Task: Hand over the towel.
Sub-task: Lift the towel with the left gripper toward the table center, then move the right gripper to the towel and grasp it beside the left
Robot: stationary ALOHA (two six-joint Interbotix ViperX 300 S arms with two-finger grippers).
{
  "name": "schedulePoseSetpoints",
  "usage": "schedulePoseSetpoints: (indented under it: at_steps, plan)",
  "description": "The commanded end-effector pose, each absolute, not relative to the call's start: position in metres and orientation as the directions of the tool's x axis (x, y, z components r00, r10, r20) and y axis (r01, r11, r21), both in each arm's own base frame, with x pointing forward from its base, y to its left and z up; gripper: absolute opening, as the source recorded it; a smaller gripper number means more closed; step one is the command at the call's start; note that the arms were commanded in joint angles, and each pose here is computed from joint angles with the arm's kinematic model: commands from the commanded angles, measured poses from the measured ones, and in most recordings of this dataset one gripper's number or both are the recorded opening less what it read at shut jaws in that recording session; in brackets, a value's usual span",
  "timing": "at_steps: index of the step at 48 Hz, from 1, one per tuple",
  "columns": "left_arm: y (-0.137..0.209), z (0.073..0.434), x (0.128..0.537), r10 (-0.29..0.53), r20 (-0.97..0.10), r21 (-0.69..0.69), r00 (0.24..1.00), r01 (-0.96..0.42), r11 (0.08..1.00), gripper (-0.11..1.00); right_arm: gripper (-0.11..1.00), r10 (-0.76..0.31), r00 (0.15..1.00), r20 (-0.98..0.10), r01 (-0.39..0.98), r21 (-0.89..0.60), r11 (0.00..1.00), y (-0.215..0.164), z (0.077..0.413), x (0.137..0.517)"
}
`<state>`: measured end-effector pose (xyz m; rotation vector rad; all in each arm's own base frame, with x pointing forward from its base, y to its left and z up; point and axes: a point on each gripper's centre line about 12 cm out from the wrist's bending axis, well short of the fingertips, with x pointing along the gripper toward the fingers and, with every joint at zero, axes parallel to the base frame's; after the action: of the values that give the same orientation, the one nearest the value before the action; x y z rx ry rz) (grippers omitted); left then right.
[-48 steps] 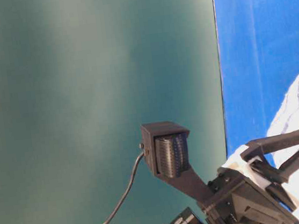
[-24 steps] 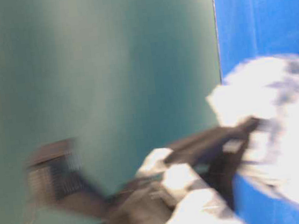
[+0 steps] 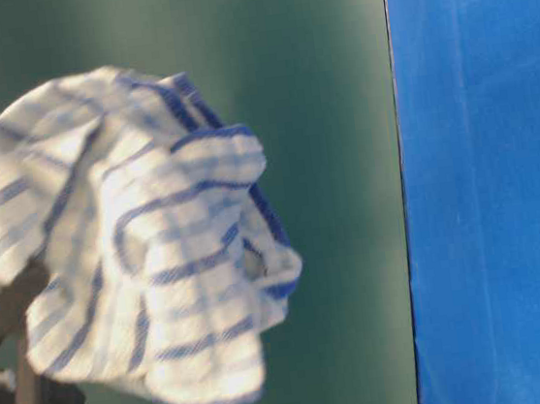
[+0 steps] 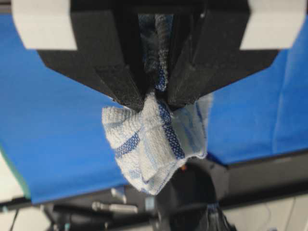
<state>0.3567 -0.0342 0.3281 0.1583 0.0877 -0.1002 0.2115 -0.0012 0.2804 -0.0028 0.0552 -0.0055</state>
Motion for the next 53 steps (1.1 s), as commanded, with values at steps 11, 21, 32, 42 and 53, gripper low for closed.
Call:
schedulePoseSetpoints:
  at_steps: [11, 21, 32, 42, 53]
  plan:
    - [-0.035, 0.343, 0.352, -0.095, -0.026, 0.144, 0.995, 0.097, 0.985, 0.09, 0.00, -0.007, 1.000, -0.026, 0.007, 0.005, 1.000, -0.002, 0.290, 0.216]
    - [-0.035, 0.343, 0.353, -0.095, -0.025, 0.144, 0.995, 0.097, 0.985, 0.09, 0.00, -0.007, 0.999, 0.046, 0.006, 0.011, 1.000, -0.002, 0.295, 0.224]
    - [-0.035, 0.343, 0.353, -0.094, -0.023, 0.141, 0.995, 0.097, 0.985, 0.09, 0.01, -0.007, 1.000, 0.023, 0.006, 0.011, 1.000, -0.002, 0.296, 0.257]
    - [-0.035, 0.344, 0.353, -0.094, -0.020, 0.137, 0.995, 0.096, 0.986, 0.09, 0.46, 0.002, 0.999, -0.037, -0.001, 0.007, 1.000, 0.000, 0.295, 0.311]
    - [-0.035, 0.342, 0.353, -0.094, -0.023, 0.137, 0.995, 0.097, 0.986, 0.09, 0.72, 0.028, 0.998, -0.049, -0.028, -0.002, 1.000, 0.009, 0.291, 0.368]
